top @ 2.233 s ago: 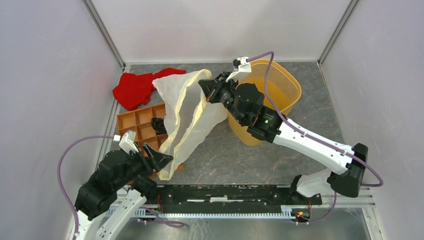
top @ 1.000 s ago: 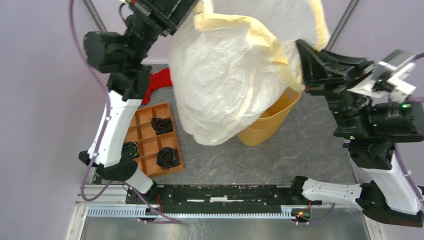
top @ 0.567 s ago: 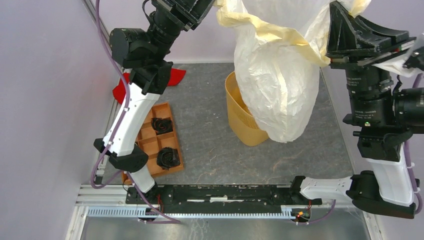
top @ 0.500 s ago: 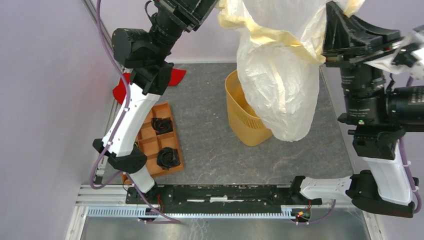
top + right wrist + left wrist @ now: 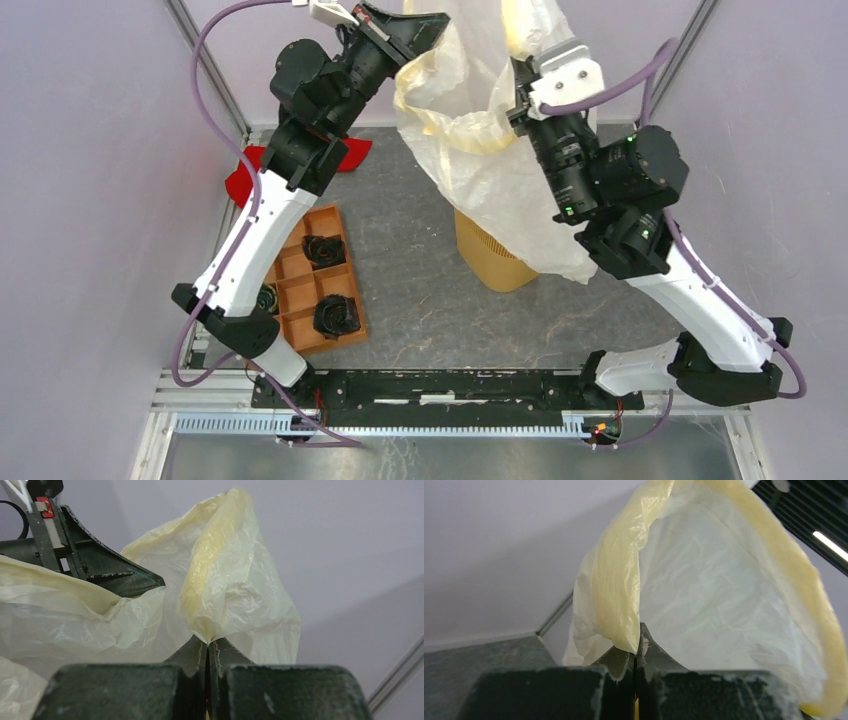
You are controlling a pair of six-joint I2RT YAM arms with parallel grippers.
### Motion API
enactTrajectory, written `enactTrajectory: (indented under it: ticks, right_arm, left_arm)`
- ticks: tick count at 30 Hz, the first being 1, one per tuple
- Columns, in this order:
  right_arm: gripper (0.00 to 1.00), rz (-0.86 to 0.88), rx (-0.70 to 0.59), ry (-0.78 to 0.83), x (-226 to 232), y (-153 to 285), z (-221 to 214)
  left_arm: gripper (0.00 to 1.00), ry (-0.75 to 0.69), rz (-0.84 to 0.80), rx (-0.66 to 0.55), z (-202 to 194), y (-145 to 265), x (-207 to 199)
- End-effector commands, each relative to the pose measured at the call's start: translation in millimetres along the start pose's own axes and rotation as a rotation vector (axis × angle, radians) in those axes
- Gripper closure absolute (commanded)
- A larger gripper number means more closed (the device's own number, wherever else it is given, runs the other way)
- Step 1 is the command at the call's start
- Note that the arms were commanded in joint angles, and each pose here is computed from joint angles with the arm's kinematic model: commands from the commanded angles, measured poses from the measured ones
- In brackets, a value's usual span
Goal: Put the trash bags into the trash bin
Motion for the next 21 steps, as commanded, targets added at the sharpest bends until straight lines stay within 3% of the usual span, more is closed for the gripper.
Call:
enactTrajectory:
  ticks: [1,8,16,21]
  right_arm:
    - [1.0,-0.016,-0.059,-0.046,-3,-8,14]
    - [1.0,0.08,-0.043,-0.088,32,-49,-8]
    - [0.96,0.118,0.054,-0.108,48,-13,-67]
    - [1.0,0.106,0.091,-0.195,31,-35,-92]
  left_arm:
    - [0.98,-0.107,0.194,-0.064,28,21,30]
    - [0.98,-0.112,0.132,0.071,27,13,57]
    - [0.98,-0.134,0.052,0.145,28,6,78]
    - [0.98,-0.119,0.012,0.124,46,3,91]
Point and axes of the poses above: each gripper's point midway between its finger pads, its own y axis back along the fingers, its own x axis along the line the jaws close on, z = x × y, the point moved 7 cm from there along y, back along the fingers, and after that the axes turned 1 degree about y, right-handed, at the moved point
